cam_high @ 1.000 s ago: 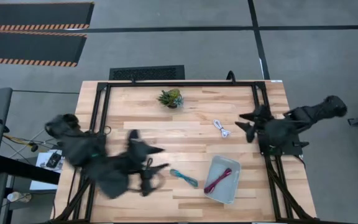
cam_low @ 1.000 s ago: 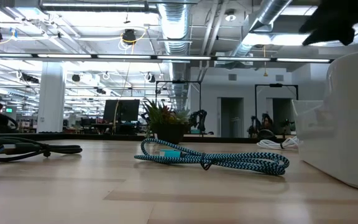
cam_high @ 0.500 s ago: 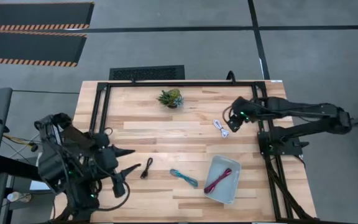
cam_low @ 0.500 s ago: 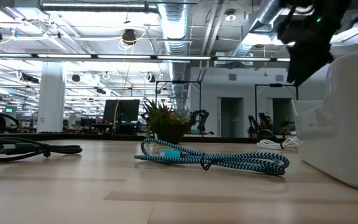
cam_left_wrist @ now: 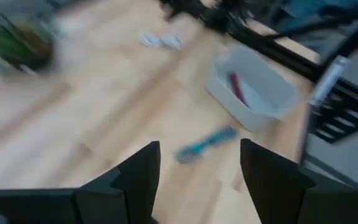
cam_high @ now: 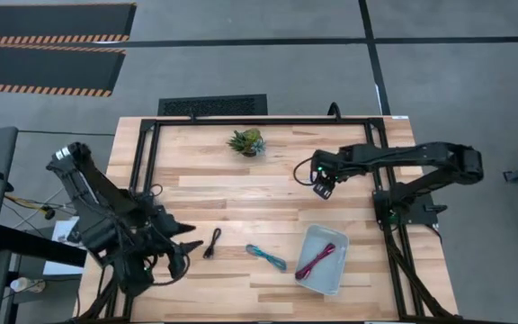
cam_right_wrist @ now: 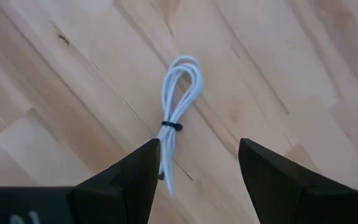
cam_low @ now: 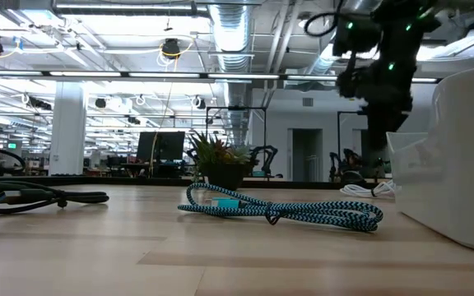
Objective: Pick and place USB-C Cables
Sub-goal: Put the white charger cable into the white bin
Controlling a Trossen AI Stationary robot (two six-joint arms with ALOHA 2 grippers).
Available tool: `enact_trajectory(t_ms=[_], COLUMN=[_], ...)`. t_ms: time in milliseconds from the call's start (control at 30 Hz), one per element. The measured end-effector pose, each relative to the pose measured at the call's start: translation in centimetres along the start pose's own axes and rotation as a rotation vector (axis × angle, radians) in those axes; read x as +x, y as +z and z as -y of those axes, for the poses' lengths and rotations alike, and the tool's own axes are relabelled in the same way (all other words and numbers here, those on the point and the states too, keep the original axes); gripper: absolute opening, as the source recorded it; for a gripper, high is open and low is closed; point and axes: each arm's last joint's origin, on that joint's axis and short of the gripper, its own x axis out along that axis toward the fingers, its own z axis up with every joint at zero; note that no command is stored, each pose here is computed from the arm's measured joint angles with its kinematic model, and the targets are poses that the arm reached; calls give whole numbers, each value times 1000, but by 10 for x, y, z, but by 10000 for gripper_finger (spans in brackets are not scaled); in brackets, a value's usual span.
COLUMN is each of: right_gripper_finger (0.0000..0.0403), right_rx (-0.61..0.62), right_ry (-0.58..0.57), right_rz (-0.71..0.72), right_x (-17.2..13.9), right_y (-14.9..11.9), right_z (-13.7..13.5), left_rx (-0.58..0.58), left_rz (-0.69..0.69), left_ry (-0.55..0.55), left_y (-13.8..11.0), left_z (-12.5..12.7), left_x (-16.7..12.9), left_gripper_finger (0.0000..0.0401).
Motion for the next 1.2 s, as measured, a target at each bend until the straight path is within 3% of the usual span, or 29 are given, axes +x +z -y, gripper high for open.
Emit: enact_trajectory(t_ms=[233,400,633,967,1200], right_gripper_finger=[244,244,244,244,244], right_rx=[-23,-19,-21,-29,-7], right_ry=[-43,-12,-21,-2,7], right_rz=[-97,-122,-168,-204,-171], right_x=[32,45,59,76,58], right_y=[0,6,8,9,7], right_z=[0,2,2,-7,2], left_rx=[-89,-135,-178,-189,-191], left_rz=[-128,-96,-125,-119,-117], left_ry=[-283,-400,-392,-378,-371], left_y=[-22,-28,-40,-43,-43], left_z=[-21,-37,-53,-56,-56], left_x=[37,67,90,93,93], left_gripper_finger=[206,206,206,206,206])
